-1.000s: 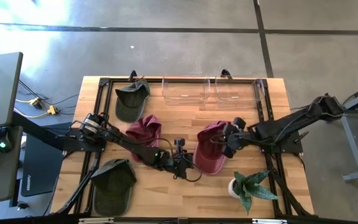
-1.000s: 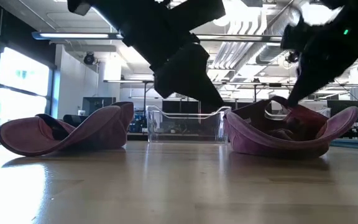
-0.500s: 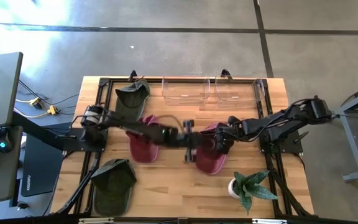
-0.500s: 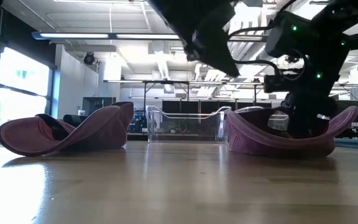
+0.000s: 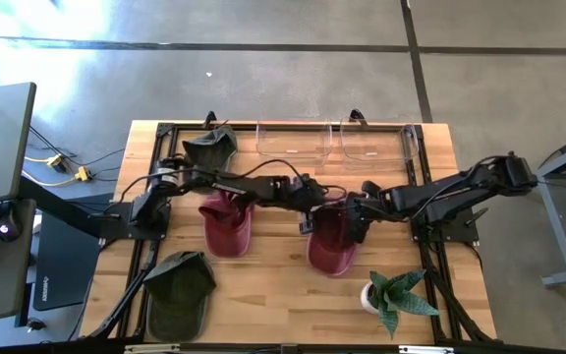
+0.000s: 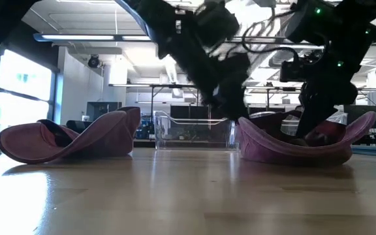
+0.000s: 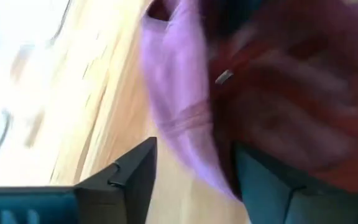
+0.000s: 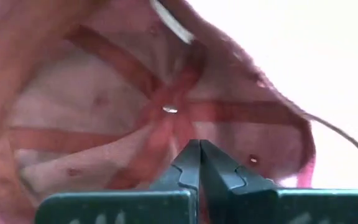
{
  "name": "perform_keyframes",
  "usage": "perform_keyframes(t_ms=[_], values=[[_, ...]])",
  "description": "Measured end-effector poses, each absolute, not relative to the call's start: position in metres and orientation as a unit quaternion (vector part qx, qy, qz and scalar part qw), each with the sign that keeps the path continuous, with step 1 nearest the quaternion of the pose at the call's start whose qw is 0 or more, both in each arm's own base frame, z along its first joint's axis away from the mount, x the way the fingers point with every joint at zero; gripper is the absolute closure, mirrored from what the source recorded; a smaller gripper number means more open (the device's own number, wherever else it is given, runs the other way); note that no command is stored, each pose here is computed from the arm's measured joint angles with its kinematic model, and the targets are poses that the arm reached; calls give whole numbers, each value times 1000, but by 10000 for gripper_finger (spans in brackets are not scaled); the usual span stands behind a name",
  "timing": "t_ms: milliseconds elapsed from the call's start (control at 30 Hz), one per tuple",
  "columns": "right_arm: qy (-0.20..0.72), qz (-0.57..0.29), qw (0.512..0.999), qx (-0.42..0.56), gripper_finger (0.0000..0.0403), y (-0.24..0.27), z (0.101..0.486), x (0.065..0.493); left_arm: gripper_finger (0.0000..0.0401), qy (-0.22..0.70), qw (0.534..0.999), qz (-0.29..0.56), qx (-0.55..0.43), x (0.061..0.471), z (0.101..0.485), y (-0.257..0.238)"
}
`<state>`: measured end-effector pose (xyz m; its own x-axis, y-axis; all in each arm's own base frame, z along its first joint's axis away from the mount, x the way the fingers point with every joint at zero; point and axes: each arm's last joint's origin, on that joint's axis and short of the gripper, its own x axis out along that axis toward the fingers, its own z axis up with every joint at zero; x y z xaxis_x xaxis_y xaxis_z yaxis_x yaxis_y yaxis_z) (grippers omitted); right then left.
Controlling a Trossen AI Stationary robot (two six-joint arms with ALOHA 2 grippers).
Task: Pick & Place hat
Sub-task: Put the right red cap into the left transparent bin
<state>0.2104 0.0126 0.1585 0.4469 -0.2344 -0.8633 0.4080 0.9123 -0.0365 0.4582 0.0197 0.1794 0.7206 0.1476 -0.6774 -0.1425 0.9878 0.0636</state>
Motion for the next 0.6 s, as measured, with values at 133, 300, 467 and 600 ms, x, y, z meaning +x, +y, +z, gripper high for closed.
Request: perform_keyframes(t_ms=[133,300,467,600], values=[[484,-174,854,81,396,18,160,212,181,346,934,88,-7,465,173,19],[473,-140,867,65,401,25,162,215,227,333,940,71,-4,468,172,18],[465,-129,874,60,399,29,163,216,350,330,940,81,-12,469,169,19],[466,-136,873,47,401,28,161,217,383,311,945,95,-28,468,182,16]])
